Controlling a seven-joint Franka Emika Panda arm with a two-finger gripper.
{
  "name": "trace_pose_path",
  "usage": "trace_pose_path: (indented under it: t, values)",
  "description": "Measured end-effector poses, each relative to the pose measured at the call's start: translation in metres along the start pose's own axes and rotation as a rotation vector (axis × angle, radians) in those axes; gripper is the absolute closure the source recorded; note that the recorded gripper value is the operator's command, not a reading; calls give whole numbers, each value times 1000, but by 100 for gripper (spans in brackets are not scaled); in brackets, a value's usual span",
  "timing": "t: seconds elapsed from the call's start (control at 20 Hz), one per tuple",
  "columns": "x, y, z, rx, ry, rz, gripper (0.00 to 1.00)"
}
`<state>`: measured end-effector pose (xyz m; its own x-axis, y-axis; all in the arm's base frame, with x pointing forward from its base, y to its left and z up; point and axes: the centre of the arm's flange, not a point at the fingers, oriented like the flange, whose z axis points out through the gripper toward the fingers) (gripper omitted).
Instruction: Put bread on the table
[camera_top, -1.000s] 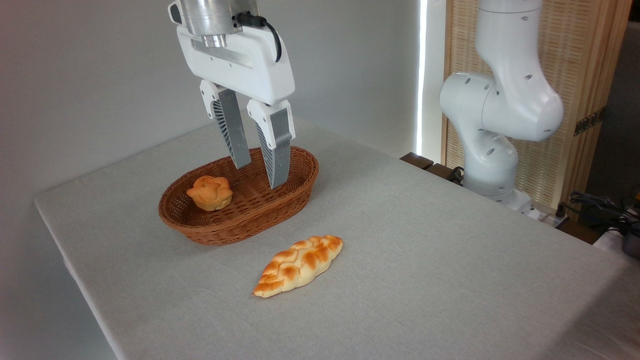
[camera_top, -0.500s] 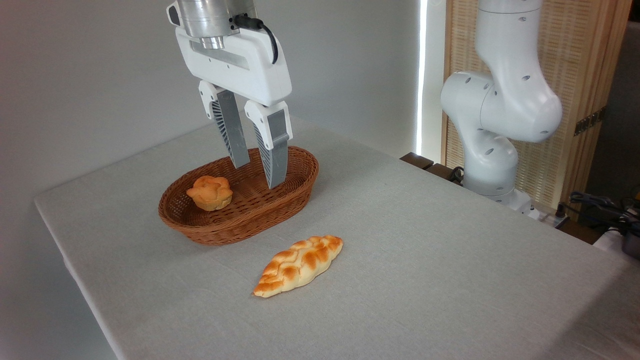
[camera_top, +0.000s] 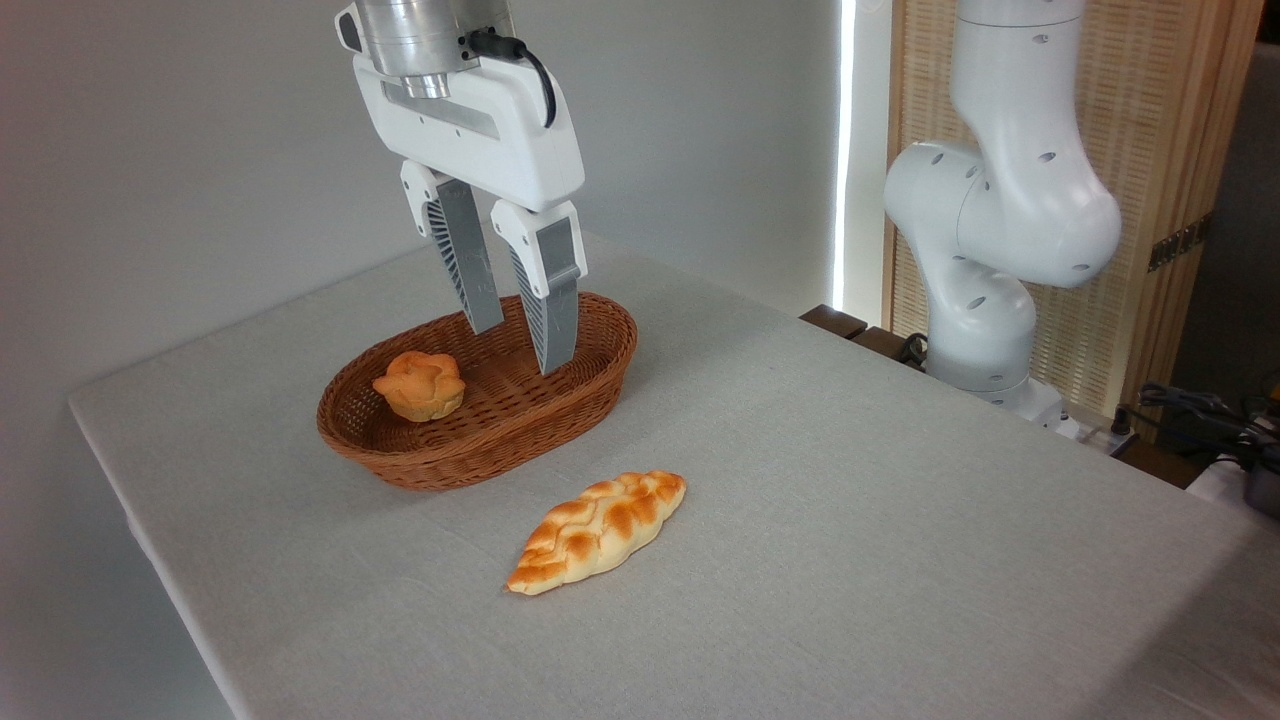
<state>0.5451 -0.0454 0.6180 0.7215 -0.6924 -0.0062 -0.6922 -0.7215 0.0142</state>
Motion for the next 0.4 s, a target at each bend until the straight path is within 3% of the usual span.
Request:
trace_pose_path:
  t: [0.4]
  values:
    - [1, 1, 0, 0, 0, 2, 0]
